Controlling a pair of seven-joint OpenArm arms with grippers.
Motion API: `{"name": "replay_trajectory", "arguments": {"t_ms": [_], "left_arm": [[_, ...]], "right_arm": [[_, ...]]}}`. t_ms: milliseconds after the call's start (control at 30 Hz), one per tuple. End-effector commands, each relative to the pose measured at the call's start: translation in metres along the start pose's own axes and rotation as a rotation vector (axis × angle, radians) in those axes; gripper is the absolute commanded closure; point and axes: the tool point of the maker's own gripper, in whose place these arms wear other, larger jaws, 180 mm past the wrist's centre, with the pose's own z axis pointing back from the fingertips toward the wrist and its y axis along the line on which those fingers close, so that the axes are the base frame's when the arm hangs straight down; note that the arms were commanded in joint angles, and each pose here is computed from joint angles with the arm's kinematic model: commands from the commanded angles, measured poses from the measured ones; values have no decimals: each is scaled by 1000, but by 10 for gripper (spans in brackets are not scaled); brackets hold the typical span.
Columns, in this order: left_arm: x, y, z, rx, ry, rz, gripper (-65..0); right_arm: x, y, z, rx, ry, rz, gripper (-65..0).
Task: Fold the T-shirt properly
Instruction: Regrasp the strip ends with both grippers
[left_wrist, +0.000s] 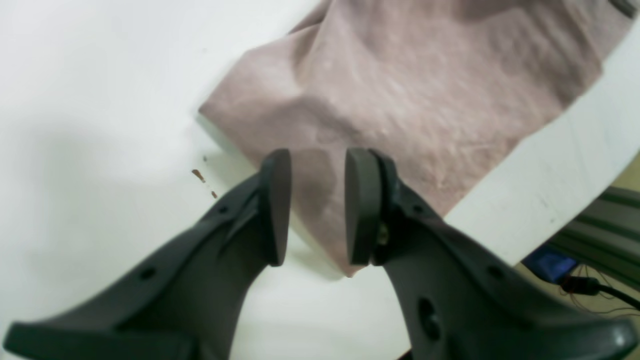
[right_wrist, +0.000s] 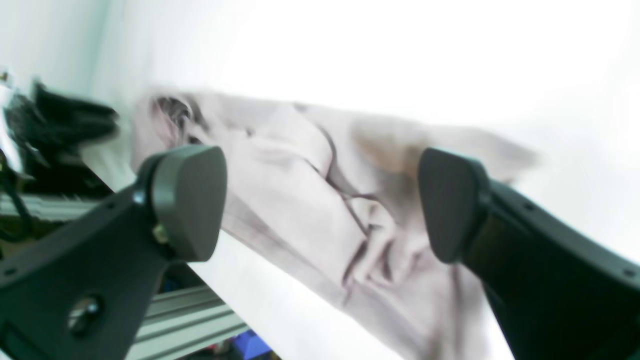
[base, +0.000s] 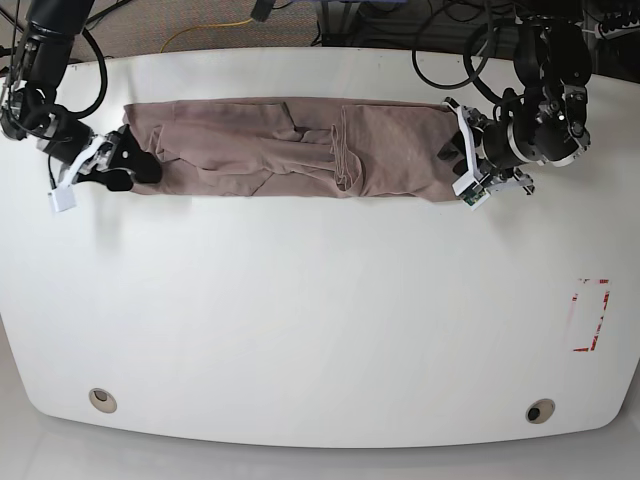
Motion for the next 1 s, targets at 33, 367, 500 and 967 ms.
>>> {"name": "replay_trajectory", "arguments": {"t_ms": [33, 367, 500, 967], "left_arm": [[4, 4, 0, 6, -20, -1, -160], [-17, 7, -13, -25, 31, 62, -158], [-10, 6, -13, -27, -11, 63, -158], [-19, 2, -18, -46, -2, 90, -158]], "right_arm": [[27, -10, 25, -55, -73, -22, -561], [4, -52, 42, -177, -5, -133, -563], [-13, -53, 33, -192, 20, -155, -563], [-56, -59, 10, -256, 123, -145, -563]]}}
